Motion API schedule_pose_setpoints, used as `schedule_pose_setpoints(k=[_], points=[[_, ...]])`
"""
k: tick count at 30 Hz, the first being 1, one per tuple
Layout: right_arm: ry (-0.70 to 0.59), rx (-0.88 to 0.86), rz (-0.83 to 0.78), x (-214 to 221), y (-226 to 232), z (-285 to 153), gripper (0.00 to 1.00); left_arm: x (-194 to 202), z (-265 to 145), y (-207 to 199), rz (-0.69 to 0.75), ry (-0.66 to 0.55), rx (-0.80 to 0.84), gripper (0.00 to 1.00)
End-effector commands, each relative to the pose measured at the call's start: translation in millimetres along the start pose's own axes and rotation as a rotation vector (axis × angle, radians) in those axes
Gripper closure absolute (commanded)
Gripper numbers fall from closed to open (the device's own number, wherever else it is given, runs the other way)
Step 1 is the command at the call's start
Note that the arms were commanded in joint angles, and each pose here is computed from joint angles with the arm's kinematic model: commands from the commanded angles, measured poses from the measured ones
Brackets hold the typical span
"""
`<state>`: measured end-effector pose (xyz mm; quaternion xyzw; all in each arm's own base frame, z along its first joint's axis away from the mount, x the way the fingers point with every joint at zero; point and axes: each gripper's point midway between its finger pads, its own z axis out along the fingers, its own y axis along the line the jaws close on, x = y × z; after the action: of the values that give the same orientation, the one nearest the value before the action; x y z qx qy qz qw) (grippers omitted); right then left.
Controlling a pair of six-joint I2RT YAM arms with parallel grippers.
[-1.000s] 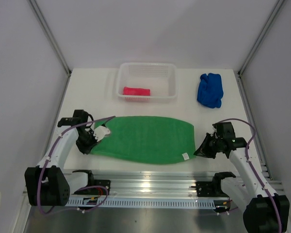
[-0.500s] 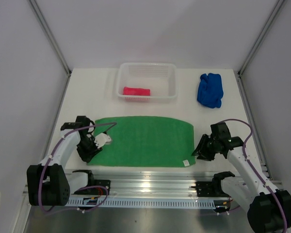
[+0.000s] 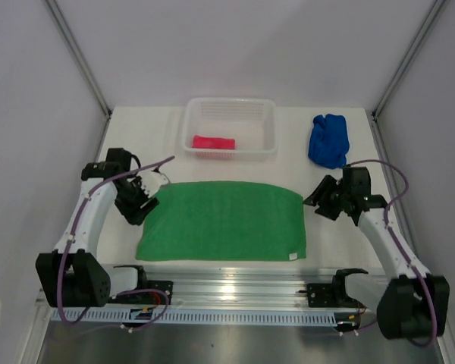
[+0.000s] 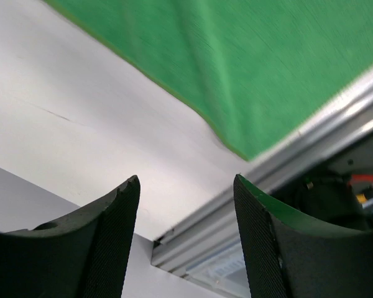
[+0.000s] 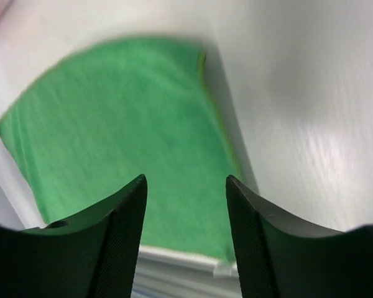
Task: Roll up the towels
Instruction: Flatten the towel, then fold the towel
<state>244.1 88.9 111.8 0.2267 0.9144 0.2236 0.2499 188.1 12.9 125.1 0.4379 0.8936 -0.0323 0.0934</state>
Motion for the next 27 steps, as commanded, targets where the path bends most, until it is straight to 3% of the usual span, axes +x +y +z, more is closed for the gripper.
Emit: schedule_pose_setpoints(k=[1, 5, 11, 13, 16, 20, 27], points=[[-0.105, -0.136, -0.024, -61.8, 25.3, 29.8, 0.44, -40.4, 1.9, 51.8, -0.228, -0.12, -0.095, 0.36], [0.011, -0.069, -0.022, -79.1, 0.0, 87.2, 0.49, -62.9, 18.0, 98.2, -0.483, -0.187, -0.118, 0.39], [0.066, -0.118, -0.012, -87.0, 4.1, 121.0, 0.52, -86.3, 44.6, 150.6, -0.568, -0.22, -0.167, 0.4], [0.092, -0.119, -0.008, -80.5, 1.1, 126.5, 0.53, -87.0, 65.7, 146.5, -0.583, -0.184, -0.09, 0.41], [0.126, -0.121, -0.006, -68.3, -4.7, 131.3, 0.53, -90.9, 84.6, 142.3, -0.552, -0.157, -0.009, 0.42], [0.172, -0.12, 0.014, -52.9, -11.7, 138.8, 0.53, -78.6, 107.9, 148.2, -0.467, -0.052, -0.051, 0.43], [0.206, -0.146, 0.035, -46.9, -8.0, 146.8, 0.55, -97.2, 113.6, 130.3, -0.331, -0.078, 0.057, 0.46]])
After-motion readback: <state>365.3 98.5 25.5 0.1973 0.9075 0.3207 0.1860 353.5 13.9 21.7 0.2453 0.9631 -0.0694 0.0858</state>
